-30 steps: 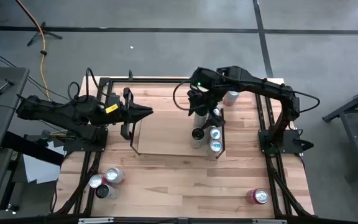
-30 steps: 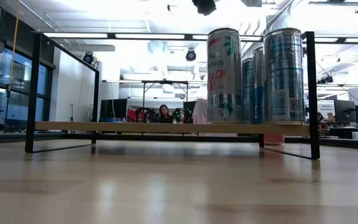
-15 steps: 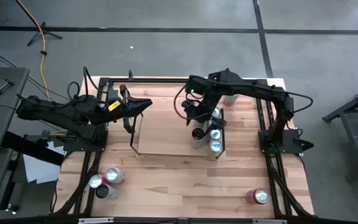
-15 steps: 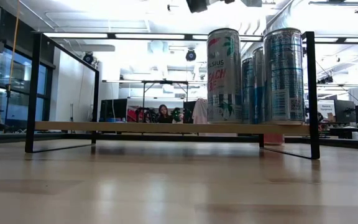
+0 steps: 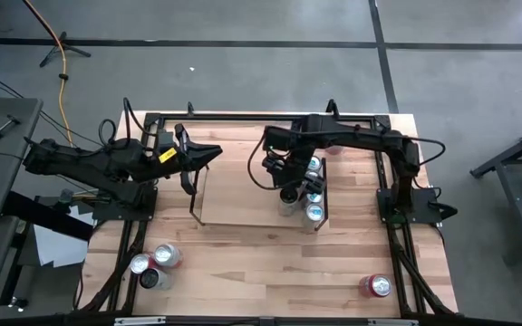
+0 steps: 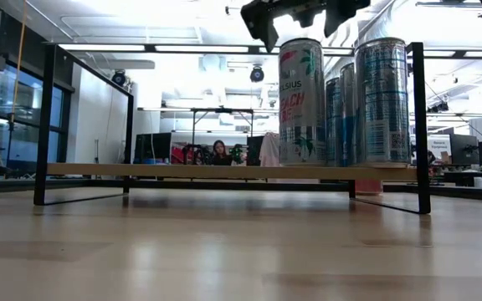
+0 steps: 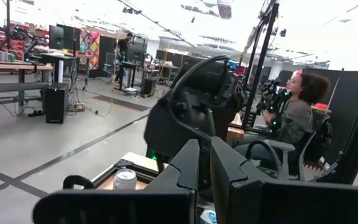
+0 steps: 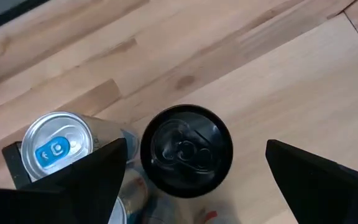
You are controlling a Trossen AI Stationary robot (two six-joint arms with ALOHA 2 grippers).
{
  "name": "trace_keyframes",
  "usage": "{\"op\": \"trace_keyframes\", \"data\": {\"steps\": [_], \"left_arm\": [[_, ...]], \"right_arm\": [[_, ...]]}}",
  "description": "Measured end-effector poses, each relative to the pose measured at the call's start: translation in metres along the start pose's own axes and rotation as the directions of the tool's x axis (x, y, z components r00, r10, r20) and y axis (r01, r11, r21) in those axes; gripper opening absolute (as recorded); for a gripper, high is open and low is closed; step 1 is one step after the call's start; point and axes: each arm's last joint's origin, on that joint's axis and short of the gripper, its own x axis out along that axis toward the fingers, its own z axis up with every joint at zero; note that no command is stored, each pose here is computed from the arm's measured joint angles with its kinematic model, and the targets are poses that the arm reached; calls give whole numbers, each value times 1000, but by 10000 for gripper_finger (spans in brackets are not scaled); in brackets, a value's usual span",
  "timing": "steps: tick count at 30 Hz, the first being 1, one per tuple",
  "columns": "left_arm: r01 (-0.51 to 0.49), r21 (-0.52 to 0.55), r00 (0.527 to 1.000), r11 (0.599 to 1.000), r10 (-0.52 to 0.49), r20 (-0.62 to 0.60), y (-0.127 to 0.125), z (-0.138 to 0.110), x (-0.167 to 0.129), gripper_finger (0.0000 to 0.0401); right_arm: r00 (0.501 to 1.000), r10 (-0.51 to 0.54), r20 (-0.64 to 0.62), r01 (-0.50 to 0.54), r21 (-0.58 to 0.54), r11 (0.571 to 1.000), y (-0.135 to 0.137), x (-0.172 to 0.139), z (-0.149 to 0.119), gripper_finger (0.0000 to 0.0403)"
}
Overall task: Place canned beverage on shelf
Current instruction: Put the black soda can aligned with the other black soda can on the shelf
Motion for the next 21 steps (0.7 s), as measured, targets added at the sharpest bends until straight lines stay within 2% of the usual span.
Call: {"op": "trace_keyframes", "data": {"steps": [11,16,21], "left_arm": [[-1,4,1000,1000,1,-15,0,-2,0,1],[-2,0,1000,1000,2,-17,0,-2,0,1],[-2,0,1000,1000,2,-17,0,-2,0,1]], "right_arm": [[999,43,-28,-42,31,999,-2,12,0,369],[998,26,-56,-25,22,999,-4,13,-1,369],[998,23,-63,-17,87,996,-4,13,-1,369]]}}
